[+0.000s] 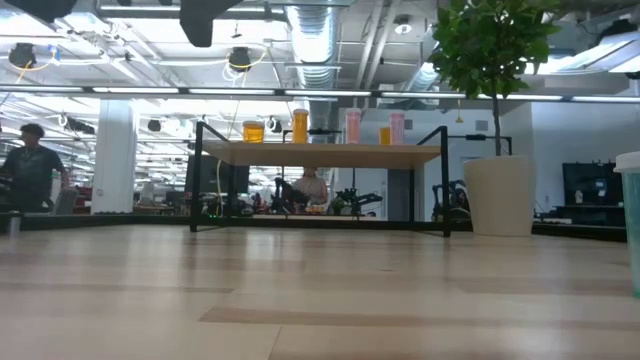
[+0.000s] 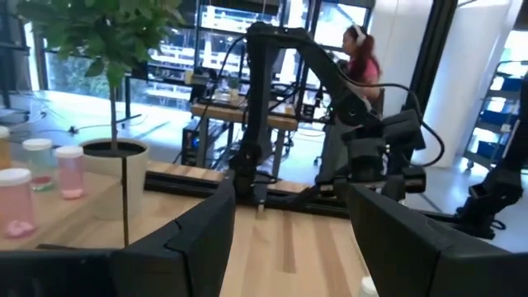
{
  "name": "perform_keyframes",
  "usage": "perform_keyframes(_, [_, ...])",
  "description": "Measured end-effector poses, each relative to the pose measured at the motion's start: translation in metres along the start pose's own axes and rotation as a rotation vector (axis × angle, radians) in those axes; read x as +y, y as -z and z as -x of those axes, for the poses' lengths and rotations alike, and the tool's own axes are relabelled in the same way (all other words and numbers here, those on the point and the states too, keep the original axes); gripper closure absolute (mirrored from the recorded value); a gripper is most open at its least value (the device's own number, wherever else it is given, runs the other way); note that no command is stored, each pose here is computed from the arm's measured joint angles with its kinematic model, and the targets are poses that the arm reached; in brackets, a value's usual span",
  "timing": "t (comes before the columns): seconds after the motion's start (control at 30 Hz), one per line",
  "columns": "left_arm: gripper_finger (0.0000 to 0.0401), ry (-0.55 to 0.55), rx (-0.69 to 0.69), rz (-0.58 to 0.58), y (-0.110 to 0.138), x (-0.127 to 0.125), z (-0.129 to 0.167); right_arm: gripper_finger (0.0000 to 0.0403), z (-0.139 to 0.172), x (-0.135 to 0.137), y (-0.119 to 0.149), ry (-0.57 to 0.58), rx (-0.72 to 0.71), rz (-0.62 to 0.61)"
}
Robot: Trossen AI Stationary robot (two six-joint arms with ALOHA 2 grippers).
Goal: Pick and place medicine bottles onto shelf by color
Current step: Put the small blue pill bottle on the shelf
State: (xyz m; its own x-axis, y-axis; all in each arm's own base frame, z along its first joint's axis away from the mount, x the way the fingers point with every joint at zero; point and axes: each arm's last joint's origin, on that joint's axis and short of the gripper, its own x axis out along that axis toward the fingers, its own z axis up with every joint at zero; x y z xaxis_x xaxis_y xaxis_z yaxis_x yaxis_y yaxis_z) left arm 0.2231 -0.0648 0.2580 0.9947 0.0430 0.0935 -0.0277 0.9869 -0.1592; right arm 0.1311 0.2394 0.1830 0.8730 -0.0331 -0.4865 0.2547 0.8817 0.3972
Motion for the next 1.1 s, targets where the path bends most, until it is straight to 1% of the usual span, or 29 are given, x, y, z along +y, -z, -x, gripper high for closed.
perform_keyframes(0.07, [0.0178, 0.006, 0.005, 0.008, 0.000, 0.000, 0.000, 0.0147, -0.002, -0.002, 0.003, -0.022, -0.004, 0.016])
perform_keyframes(0.23, [0.0178, 0.013, 0.019, 0.011, 0.002, 0.000, 0.000, 0.0147, -0.006, -0.005, 0.009, -0.018, -0.003, 0.050])
perform_keyframes(0.4, [0.0178, 0.009, 0.050, 0.032, 0.005, 0.000, 0.000, 0.0147, -0.023, -0.007, 0.032, 0.023, 0.012, 0.102])
perform_keyframes(0.53, [0.0178, 0.006, 0.069, 0.033, 0.007, 0.001, 0.000, 0.0147, -0.039, -0.010, 0.052, 0.046, 0.028, 0.091])
perform_keyframes(0.7, [0.0178, 0.005, 0.070, 0.048, 0.007, 0.001, 0.000, 0.0147, -0.054, -0.014, 0.069, 0.065, 0.059, 0.048])
perform_keyframes(0.87, [0.0178, 0.012, 0.074, 0.064, 0.007, 0.000, 0.000, 0.0147, -0.063, -0.015, 0.077, 0.060, 0.059, 0.028])
perform_keyframes(1.0, [0.0178, 0.011, 0.076, 0.063, 0.007, 0.000, 0.000, 0.0147, -0.070, -0.015, 0.078, 0.072, 0.050, 0.025])
perform_keyframes(1.1, [0.0178, 0.011, 0.076, 0.059, 0.007, 0.000, 0.000, 0.0148, -0.075, -0.010, 0.075, 0.078, 0.052, 0.079])
